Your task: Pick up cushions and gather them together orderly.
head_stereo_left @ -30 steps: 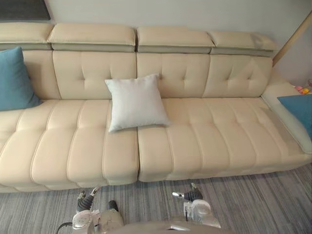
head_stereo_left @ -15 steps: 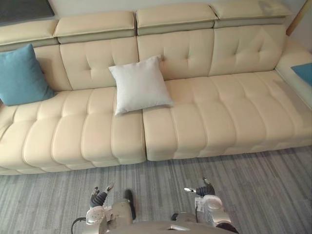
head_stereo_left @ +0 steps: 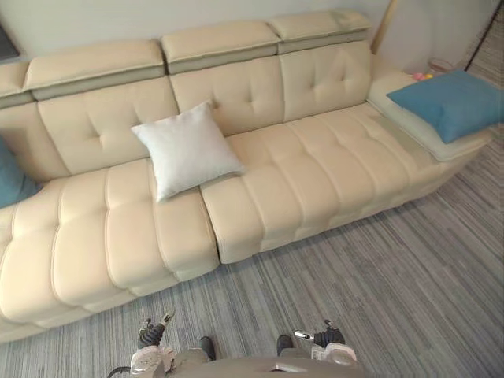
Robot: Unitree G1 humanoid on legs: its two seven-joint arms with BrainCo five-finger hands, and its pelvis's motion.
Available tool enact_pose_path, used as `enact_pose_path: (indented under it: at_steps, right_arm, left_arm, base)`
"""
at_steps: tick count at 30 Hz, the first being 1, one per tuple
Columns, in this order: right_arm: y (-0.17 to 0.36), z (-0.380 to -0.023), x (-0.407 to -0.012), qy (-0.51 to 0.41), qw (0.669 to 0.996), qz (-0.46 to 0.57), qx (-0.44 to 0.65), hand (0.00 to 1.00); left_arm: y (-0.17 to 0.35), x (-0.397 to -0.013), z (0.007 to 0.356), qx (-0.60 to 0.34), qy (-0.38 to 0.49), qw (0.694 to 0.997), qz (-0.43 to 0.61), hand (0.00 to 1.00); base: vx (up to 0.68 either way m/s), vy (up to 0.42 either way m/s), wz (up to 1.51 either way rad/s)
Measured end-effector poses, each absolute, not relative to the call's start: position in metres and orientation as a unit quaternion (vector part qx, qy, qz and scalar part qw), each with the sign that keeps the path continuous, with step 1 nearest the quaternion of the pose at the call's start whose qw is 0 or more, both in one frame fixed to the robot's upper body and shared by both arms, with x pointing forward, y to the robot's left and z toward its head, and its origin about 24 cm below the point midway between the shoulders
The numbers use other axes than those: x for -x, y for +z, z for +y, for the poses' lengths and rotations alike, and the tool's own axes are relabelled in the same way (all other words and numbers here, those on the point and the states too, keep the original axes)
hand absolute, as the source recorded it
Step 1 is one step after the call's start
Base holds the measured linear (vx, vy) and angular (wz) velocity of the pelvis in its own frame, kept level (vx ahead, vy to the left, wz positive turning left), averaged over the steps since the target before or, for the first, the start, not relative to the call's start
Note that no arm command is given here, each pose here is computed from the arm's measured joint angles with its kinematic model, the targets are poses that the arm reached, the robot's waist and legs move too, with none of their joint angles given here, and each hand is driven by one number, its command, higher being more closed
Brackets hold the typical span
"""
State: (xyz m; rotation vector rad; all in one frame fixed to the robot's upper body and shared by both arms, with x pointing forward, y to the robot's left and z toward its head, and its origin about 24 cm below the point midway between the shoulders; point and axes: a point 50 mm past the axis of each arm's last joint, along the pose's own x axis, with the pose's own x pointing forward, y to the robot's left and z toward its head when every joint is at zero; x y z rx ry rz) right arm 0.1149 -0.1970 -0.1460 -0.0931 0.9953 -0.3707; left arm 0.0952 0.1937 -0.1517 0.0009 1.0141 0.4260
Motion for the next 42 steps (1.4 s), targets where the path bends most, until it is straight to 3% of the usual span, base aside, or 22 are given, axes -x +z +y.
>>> enact_pose_path:
  at_steps: [8, 13, 29, 42]
  right_arm:
    - [-0.131, -0.196, -0.156, -0.17, 0.89, 0.42, 0.038, 0.0]
    - [-0.133, -0.209, -0.144, -0.184, 0.883, 0.43, 0.048, 0.0]
    - [-0.131, -0.212, -0.149, -0.194, 0.882, 0.426, 0.055, 0.0]
    - [-0.136, -0.203, -0.14, -0.18, 0.877, 0.443, 0.054, 0.0]
  left_arm:
    - [-0.144, -0.13, 0.181, -0.035, 0.136, 0.88, 0.453, 0.0]
    - [-0.136, -0.146, 0.176, -0.047, 0.11, 0.898, 0.424, 0.0]
    - [-0.133, -0.134, 0.17, -0.043, 0.102, 0.902, 0.418, 0.0]
    - [-0.131, -0.136, 0.177, -0.026, 0.128, 0.902, 0.412, 0.0]
  base:
    - [0.04, -0.035, -1.51]
    - [0.06, -0.083, -1.23]
    - [0.1, -0.013, -0.74]
    - [0.28, 0.283, -0.39]
